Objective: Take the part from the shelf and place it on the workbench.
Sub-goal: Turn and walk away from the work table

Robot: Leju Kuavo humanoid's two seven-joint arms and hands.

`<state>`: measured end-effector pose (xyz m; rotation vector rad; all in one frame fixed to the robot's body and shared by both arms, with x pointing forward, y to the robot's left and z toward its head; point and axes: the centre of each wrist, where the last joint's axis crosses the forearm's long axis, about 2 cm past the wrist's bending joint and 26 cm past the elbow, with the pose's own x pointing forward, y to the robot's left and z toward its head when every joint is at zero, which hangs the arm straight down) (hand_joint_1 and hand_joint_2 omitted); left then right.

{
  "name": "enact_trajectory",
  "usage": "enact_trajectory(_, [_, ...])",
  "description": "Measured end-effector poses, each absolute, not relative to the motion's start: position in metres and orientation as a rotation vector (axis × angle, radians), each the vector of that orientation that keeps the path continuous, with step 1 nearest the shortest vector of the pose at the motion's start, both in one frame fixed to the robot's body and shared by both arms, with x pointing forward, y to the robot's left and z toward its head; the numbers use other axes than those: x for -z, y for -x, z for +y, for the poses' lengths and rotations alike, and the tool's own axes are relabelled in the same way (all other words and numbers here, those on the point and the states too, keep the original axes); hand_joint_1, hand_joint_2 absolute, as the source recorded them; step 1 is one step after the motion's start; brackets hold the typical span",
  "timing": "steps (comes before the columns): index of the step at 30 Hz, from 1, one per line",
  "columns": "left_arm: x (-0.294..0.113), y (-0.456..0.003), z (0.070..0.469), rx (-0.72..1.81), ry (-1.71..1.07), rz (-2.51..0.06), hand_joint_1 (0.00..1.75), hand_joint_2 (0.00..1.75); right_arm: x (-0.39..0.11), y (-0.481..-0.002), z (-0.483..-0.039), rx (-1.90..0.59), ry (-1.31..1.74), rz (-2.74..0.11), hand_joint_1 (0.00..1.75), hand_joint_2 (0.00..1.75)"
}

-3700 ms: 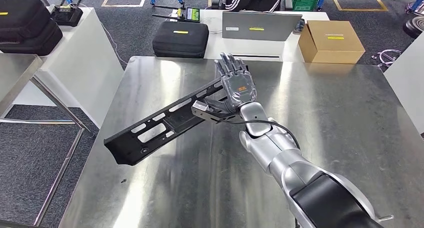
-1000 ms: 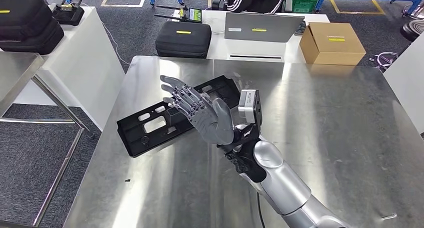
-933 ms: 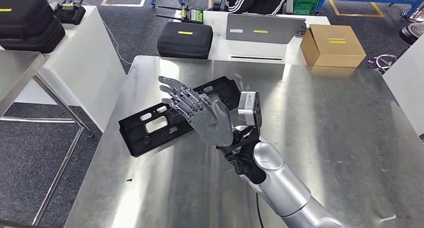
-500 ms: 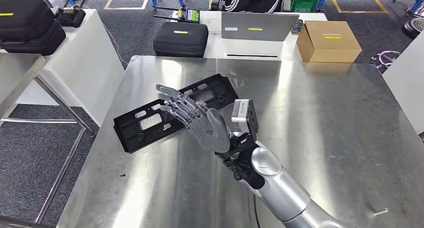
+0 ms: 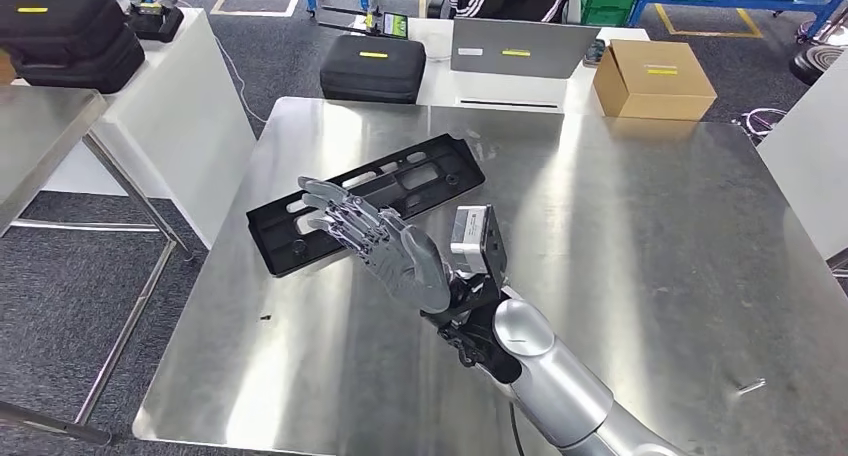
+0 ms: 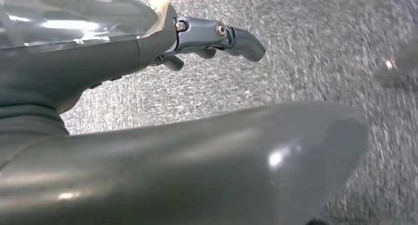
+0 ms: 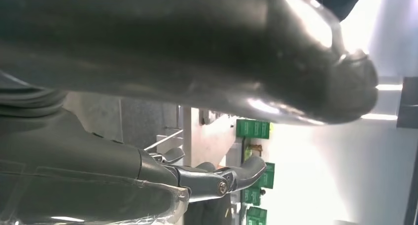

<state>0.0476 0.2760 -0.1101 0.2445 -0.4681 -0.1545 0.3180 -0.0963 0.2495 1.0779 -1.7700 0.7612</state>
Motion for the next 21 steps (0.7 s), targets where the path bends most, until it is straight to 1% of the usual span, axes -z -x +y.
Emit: enact_trajectory(21, [0.1102,-0.0466,0.2756,0.156,-0.242,-0.467,0.00,0.00,-0.2533,-0.3092,-0.0921,-0.799,-1.089,-1.797,0.00,0.00])
